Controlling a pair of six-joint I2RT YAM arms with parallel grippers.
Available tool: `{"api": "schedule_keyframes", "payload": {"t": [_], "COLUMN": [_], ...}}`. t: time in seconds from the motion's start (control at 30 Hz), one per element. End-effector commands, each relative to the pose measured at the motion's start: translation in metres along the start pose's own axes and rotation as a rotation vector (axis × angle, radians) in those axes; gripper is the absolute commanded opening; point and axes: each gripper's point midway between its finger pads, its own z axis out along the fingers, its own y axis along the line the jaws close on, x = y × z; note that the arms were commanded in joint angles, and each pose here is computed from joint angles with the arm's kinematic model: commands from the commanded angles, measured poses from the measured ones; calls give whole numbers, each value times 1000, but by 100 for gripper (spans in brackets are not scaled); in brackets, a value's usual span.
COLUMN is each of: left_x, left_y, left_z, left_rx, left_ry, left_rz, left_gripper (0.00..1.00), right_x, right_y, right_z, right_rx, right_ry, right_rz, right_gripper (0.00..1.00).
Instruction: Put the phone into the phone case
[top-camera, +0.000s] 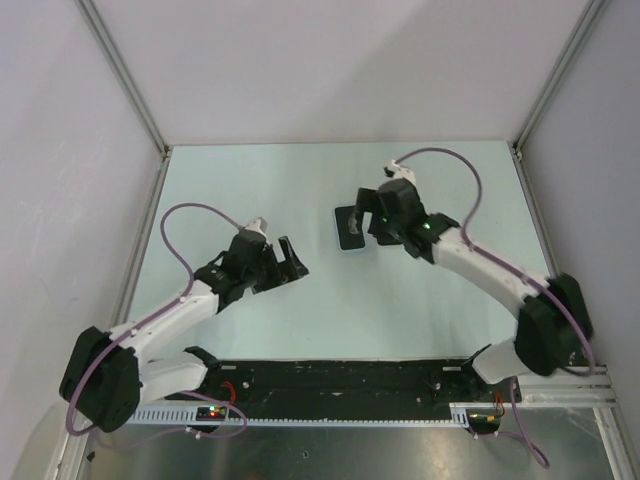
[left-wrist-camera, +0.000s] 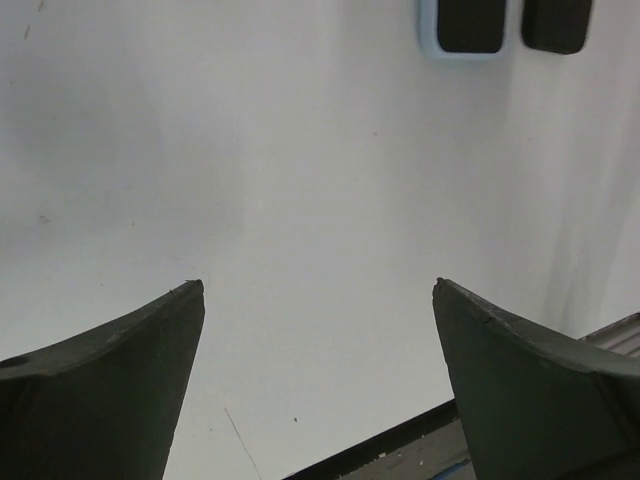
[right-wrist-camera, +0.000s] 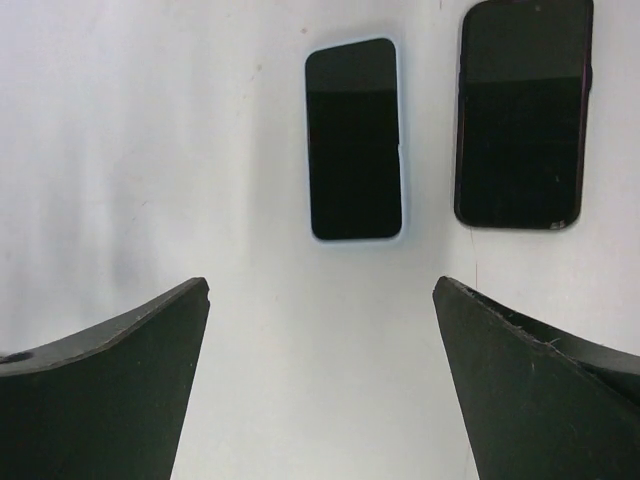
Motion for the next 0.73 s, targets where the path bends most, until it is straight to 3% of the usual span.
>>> {"api": "schedule_keyframes", "payload": {"t": [0.0,0.23,0.7], "left_x": [-36,-57,-55], "left_y": [-21,-26,-16], "left_z": [-27,-57,-59], "left_rx": [56,65,35], "left_ry": [-131,-248,-265], "left_rz": [66,100,87], "left_gripper": [100,100,100], "right_x": [6,38,40], "right_y": [-9,-40,-39], "right_z": [-39,-79,-86], "right_rx": [-68,-104,-160], "right_ry": [-90,-145,-190], "right_rz": [88,139,160], "right_gripper": [100,99,100]}}
